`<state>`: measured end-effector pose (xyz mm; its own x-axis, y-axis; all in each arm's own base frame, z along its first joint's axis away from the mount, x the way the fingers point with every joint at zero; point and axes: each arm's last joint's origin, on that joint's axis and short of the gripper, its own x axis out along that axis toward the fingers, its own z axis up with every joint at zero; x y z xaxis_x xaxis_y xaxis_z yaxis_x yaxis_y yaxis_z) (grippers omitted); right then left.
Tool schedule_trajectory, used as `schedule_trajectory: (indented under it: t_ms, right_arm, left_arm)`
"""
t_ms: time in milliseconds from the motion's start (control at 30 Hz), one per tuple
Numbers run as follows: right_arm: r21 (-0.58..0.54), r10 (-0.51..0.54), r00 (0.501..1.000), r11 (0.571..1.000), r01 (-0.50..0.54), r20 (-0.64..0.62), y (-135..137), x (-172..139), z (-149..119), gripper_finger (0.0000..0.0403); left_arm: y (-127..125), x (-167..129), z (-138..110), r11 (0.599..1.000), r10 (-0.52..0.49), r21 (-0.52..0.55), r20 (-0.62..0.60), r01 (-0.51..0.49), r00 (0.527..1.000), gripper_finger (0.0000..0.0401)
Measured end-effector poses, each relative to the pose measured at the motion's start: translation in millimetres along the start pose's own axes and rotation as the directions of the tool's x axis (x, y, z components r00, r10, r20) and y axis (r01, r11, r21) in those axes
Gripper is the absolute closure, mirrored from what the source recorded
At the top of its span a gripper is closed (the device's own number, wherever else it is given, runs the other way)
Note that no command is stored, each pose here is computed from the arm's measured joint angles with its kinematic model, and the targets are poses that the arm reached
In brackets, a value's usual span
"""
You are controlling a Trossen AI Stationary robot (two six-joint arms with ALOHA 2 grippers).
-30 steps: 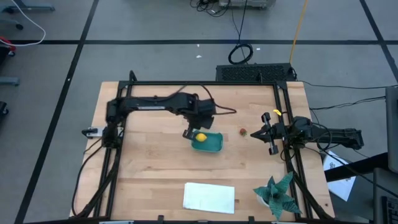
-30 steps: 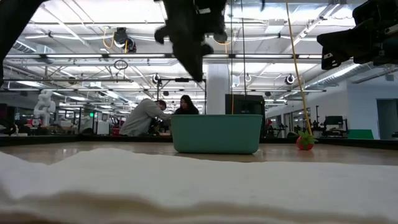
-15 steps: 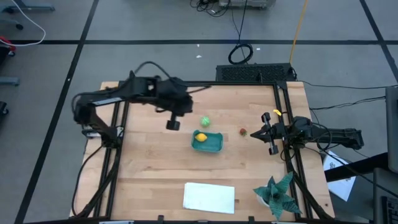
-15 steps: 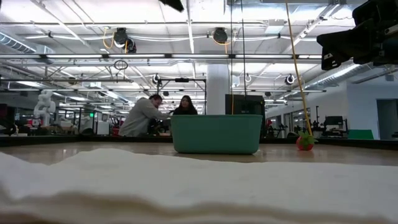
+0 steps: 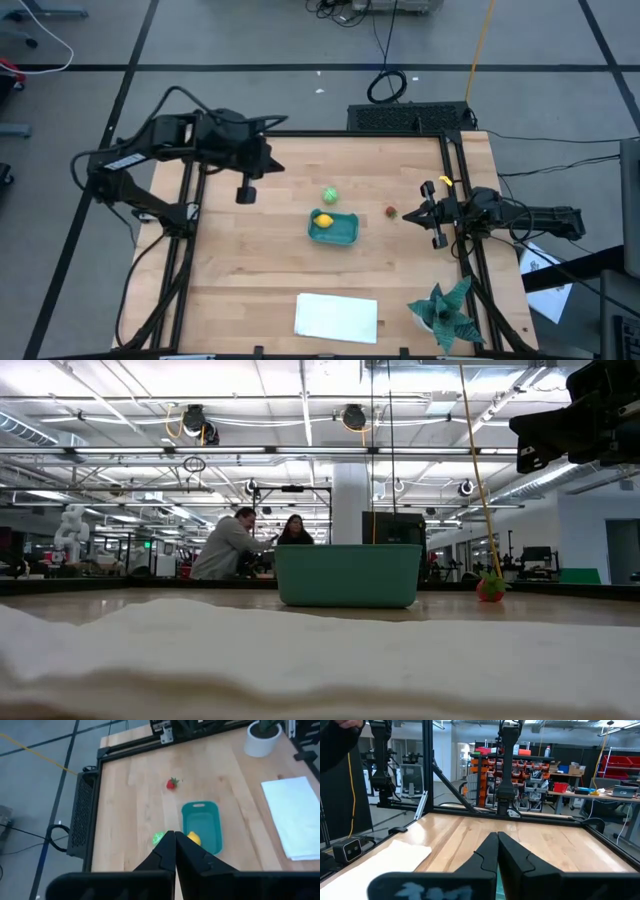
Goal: Pick and placing Produce into tupperware
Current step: Put the green cabbage into the blue bin
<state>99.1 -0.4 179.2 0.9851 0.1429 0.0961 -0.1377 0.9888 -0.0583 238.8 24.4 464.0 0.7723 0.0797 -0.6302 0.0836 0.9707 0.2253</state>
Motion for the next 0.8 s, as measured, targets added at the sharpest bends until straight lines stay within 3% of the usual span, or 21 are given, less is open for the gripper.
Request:
schedule_trajectory:
  t_ms: [467, 800]
  right_arm:
    - [0.008, 0.000, 1.000, 1.000, 0.000, 0.000, 0, 0, 0, 0.0403]
    - [0.008, 0.000, 1.000, 1.000, 0.000, 0.000, 0, 0, 0, 0.0403]
  left_arm:
    - [-6, -35, -15, 0.999, -0.009, -0.048, -0.014, 0.008, 1.000, 0.0399]
    - [-9, -79, -26, 0.998, 0.027, -0.062, 0.106, -0.020, 0.994, 0.0399]
